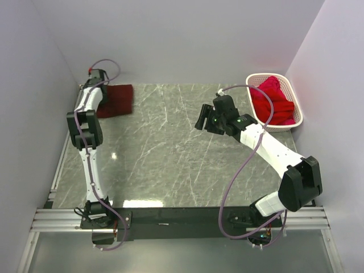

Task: Fold and stack the t-shirts
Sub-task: Neatly place the folded tshirt to the corner

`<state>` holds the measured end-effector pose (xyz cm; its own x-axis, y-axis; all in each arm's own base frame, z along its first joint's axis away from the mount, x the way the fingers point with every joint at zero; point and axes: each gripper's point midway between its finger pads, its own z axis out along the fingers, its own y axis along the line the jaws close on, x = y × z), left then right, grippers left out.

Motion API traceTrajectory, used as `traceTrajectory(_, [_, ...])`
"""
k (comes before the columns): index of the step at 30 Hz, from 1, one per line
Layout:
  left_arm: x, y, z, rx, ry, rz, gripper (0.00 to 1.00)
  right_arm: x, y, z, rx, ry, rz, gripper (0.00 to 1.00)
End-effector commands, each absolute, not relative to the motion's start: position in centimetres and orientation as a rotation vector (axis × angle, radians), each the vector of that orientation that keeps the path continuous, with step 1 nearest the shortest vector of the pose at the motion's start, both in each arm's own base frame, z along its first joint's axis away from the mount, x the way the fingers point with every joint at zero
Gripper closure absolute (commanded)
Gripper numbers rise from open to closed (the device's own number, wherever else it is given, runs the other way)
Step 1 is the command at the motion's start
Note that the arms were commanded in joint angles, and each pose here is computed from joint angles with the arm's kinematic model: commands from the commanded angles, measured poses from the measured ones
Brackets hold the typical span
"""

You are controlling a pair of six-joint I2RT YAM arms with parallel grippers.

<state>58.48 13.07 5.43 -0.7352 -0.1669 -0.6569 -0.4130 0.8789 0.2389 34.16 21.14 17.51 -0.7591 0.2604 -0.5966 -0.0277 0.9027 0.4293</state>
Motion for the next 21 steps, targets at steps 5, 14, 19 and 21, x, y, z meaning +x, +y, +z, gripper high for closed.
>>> traceTrajectory(5, [62.6, 19.6, 10.5, -0.347, 2.152, 0.628, 0.98, 34.9, 21.4, 18.9, 0.138, 2.319, 0.572, 0.24])
traceTrajectory(14, [63.7, 20.3, 13.7, -0.533, 2.023, 0.542, 0.14, 34.7, 22.8, 18.6, 0.084, 2.303, 0.603, 0.24])
traceTrajectory(19, [62.0, 18.4, 24.4, -0.587, 1.822, 0.408, 0.00, 34.6, 22.7, 20.4, 0.079, 2.249, 0.611, 0.24])
traceTrajectory(21, [61.0, 16.2, 29.2, -0.594, 1.751, 0.310, 0.01, 34.5, 22.6, 21.0, 0.084, 2.232, 0.616, 0.24])
